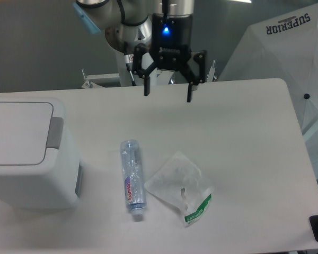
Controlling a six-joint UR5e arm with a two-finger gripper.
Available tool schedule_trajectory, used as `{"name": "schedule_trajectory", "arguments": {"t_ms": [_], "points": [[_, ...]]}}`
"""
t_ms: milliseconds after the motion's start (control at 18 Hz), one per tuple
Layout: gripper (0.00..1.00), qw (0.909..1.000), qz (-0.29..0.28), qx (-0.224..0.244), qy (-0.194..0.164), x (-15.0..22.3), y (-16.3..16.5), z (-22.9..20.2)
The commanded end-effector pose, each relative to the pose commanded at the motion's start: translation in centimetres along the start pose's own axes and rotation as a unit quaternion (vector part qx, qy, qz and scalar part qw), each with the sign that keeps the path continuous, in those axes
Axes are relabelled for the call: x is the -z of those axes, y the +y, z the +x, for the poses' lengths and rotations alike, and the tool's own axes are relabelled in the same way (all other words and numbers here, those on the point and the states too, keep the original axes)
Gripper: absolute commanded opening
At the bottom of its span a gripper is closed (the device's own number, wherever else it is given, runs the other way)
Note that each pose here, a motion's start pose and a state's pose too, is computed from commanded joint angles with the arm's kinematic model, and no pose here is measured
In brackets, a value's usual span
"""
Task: Open the trash can
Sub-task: 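Lower the gripper onto the lid edge of the white trash can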
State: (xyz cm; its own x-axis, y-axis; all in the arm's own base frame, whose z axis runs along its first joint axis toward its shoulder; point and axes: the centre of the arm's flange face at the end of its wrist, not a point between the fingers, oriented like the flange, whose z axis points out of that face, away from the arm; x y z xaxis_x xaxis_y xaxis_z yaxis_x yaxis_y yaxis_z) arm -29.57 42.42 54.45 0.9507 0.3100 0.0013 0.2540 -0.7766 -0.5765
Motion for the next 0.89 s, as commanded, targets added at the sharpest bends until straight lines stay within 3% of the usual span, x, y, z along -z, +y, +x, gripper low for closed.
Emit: {"name": "schedule_trajectory", "arguments": {"t_ms": [278, 500, 889], "points": [[1.0, 0.9964, 0.004, 0.058, 0.061, -3.8, -1.5, 3.1], [1.0, 0.9944, 0.0, 0.066, 0.082, -7.3, -2.6, 6.3], [1.0, 0.9934, -0.004, 0.058, 0.099, -8.7, -3.3, 9.3]]}}
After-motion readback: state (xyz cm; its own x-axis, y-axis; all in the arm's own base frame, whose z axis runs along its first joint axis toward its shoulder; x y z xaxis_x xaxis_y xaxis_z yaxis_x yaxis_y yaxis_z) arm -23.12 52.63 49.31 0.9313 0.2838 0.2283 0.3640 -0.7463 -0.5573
